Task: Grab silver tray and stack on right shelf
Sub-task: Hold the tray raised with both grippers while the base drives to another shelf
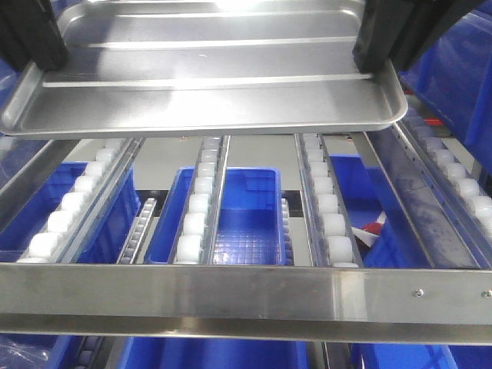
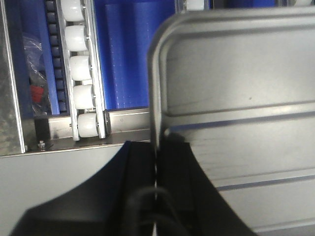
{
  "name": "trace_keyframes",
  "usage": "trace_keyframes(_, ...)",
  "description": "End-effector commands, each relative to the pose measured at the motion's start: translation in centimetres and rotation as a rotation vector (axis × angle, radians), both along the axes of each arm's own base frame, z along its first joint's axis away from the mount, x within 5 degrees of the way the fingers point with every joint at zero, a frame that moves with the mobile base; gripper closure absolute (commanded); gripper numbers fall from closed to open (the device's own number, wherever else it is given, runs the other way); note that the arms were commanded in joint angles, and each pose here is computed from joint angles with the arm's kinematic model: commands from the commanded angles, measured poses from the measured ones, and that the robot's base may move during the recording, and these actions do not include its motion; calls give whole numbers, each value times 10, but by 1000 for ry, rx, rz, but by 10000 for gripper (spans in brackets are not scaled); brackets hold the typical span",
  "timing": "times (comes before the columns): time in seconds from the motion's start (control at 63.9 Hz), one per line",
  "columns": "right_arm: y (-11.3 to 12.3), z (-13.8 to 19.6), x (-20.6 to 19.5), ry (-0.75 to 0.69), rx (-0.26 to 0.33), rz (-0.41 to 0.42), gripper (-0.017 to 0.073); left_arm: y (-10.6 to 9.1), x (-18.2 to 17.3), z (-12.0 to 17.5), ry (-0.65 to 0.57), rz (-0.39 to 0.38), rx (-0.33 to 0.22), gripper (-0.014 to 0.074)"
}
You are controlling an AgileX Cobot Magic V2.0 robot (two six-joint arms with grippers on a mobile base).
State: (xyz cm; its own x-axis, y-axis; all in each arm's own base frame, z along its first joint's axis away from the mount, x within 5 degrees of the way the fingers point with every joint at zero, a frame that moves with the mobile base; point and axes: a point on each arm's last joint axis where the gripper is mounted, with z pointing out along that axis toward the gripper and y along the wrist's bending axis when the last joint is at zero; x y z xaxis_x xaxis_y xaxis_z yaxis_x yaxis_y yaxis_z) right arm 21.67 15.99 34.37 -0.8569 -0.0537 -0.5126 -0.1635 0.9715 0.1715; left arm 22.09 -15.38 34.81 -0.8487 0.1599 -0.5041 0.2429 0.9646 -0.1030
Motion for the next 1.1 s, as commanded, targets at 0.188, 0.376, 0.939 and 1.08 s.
trace_keyframes(0.188,-4,22,-2,-112,27,27,502,1,-3,17,-79,-28,-10,687)
trace_keyframes(0.376,-4,22,-2,-112,27,27,502,1,-3,17,-79,-28,-10,687)
trace_keyframes(0.939,-4,22,-2,-112,27,27,502,1,-3,17,-79,-28,-10,687)
trace_keyframes(1.08,-4,22,-2,-112,27,27,502,1,-3,17,-79,-28,-10,687)
